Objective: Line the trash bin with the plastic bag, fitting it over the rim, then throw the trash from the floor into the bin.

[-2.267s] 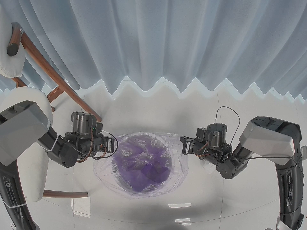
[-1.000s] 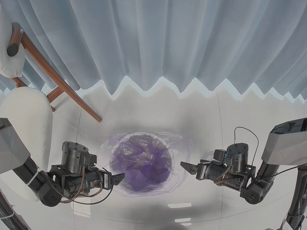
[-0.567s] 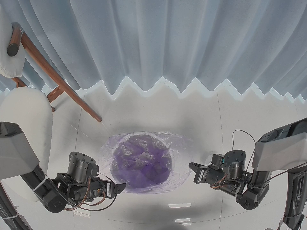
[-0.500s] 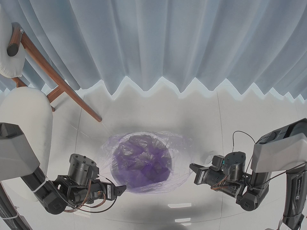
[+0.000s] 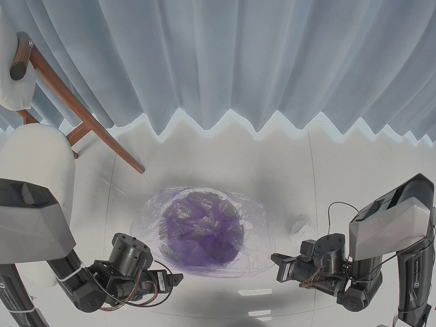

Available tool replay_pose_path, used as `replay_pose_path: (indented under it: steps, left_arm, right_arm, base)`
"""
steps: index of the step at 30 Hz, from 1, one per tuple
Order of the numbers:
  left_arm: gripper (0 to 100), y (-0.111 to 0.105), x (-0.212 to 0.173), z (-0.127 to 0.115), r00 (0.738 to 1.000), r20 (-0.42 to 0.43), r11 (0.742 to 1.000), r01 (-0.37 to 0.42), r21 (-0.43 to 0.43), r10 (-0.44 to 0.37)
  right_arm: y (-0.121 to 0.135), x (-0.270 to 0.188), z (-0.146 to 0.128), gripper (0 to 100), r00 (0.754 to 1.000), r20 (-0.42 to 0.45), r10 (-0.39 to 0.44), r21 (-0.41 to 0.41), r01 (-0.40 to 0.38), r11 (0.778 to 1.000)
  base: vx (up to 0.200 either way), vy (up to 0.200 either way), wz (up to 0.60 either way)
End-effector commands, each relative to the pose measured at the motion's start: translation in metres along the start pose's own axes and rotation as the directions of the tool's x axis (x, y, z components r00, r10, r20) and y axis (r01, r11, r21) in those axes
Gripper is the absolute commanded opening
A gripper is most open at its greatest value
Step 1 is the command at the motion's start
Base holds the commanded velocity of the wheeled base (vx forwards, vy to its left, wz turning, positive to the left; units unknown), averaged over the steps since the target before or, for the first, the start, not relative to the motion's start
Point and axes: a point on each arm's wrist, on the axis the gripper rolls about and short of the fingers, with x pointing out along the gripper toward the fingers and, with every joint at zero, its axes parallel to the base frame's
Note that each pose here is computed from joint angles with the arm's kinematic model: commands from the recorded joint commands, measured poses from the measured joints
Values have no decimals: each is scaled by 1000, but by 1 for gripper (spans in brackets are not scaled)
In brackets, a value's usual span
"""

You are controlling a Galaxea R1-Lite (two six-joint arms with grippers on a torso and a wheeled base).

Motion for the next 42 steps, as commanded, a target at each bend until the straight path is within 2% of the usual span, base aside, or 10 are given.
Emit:
replay_pose_path:
  steps: [1,7,12,16,20,26,27,32,38,42]
  left_arm:
    - [100,-1,8,1,1000,1,997,-14,-80,15]
    - [100,-11,-14,11,996,63,969,83,-231,-70]
    - [100,-29,-38,12,976,74,893,218,-395,-206]
    - [100,-29,-29,13,979,62,844,199,-498,-194]
    - [100,-25,-11,3,992,16,854,113,-508,-121]
    - [100,-24,1,1,996,3,856,82,-511,-94]
    - [0,-25,3,2,996,8,854,83,-513,-92]
    - [0,-24,6,-7,997,-28,870,46,-491,-68]
    - [0,-29,0,-50,995,-101,952,-39,-304,8]
    - [0,-22,10,-60,989,-136,965,-96,-242,64]
  right_arm:
    - [3,2,-2,0,1000,4,11,-11,-11,1000]
    - [2,2,-4,0,1000,-6,7,-7,-7,1000]
    - [3,4,-3,0,1000,2,11,-8,-11,1000]
    - [3,4,-2,0,1000,8,14,-10,-13,1000]
    - [4,4,0,0,1000,15,17,-10,-17,1000]
    - [3,3,0,0,1000,15,10,-6,-10,1000]
    - [3,4,0,0,1000,17,9,-6,-9,1000]
    - [2,3,-3,0,1000,6,4,-5,-4,1000]
    - [-1,1,-10,0,1000,-29,-12,-4,12,1000]
    - [0,5,-16,0,999,-48,-11,-12,10,1000]
  base:
    - [0,0,0]
    - [0,0,0]
    - [0,0,0]
    - [0,0,0]
    - [0,0,0]
    - [0,0,0]
    - [0,0,0]
    - [0,0,0]
    - [0,0,0]
    - [0,0,0]
